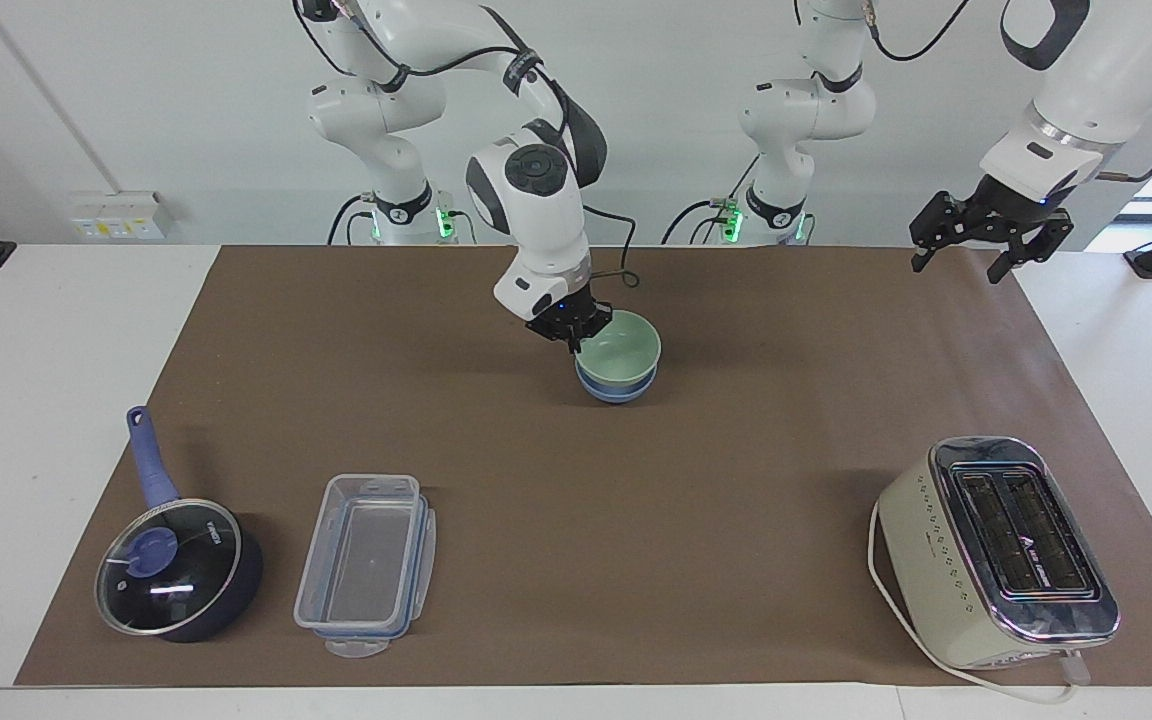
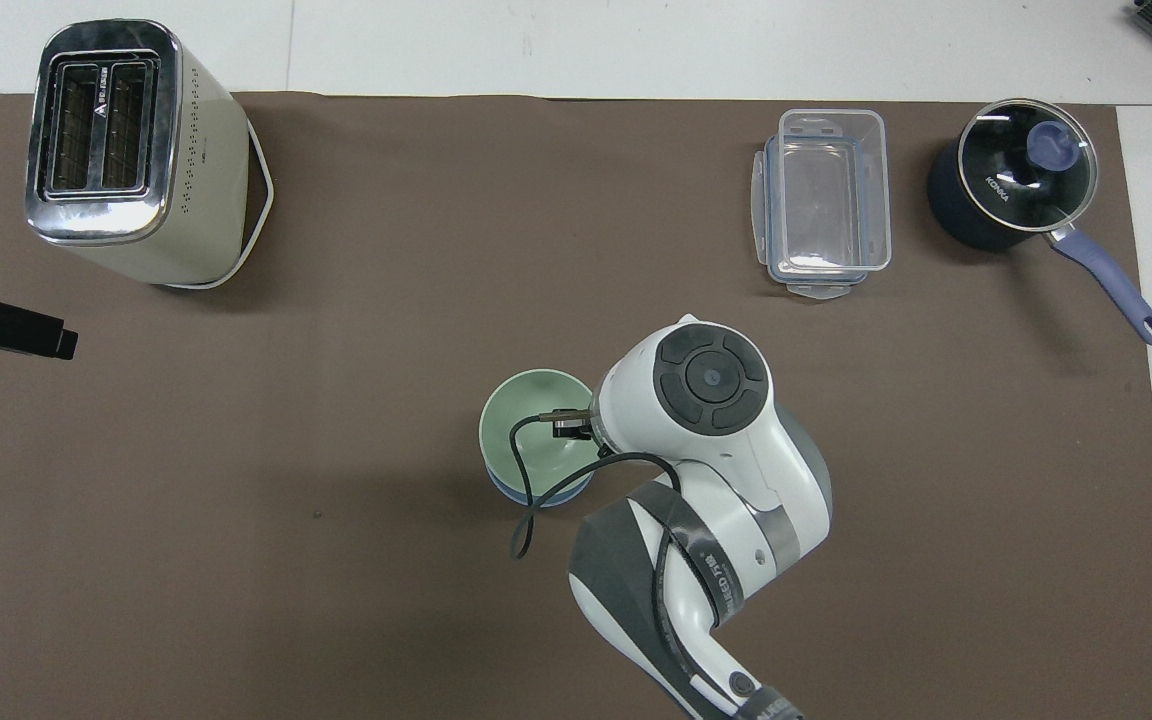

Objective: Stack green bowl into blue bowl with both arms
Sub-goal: 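Lower the green bowl into the blue bowl and open the right gripper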

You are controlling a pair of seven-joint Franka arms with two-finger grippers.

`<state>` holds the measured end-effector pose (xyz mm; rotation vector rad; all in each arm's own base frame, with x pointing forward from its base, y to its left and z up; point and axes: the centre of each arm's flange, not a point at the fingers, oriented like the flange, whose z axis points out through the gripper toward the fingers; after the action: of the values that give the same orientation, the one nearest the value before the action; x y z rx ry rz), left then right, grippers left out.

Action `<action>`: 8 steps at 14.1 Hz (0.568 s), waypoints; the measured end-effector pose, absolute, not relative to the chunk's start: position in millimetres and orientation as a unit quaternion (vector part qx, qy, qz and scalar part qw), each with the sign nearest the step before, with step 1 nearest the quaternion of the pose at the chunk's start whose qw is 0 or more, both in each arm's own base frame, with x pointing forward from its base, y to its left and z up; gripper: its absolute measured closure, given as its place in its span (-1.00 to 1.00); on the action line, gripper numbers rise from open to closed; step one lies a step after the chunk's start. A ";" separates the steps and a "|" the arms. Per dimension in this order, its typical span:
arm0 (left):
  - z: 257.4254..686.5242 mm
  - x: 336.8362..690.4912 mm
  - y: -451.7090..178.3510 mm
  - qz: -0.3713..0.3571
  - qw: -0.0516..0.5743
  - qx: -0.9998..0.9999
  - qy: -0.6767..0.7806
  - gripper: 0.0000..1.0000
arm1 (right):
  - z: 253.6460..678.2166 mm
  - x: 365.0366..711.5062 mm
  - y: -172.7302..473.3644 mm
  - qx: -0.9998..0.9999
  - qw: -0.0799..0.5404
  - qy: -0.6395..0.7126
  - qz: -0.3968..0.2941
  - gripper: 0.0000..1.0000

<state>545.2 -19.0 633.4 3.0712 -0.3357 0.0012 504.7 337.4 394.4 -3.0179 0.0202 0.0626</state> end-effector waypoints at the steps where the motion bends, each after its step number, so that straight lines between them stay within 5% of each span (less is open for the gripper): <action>1: 633.4 545.2 -19.0 0.000 0.026 0.994 -0.109 -1.00 | 389.7 504.4 337.3 -0.998 0.060 0.005 0.024 0.92; 8: 633.4 545.2 -19.5 0.000 0.026 0.994 -0.109 -1.00 | 377.2 500.7 339.7 -0.998 0.060 0.003 0.024 0.92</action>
<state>545.2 -19.5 633.4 3.0710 -0.3371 0.0012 500.7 339.7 377.2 -3.0207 0.0100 0.0736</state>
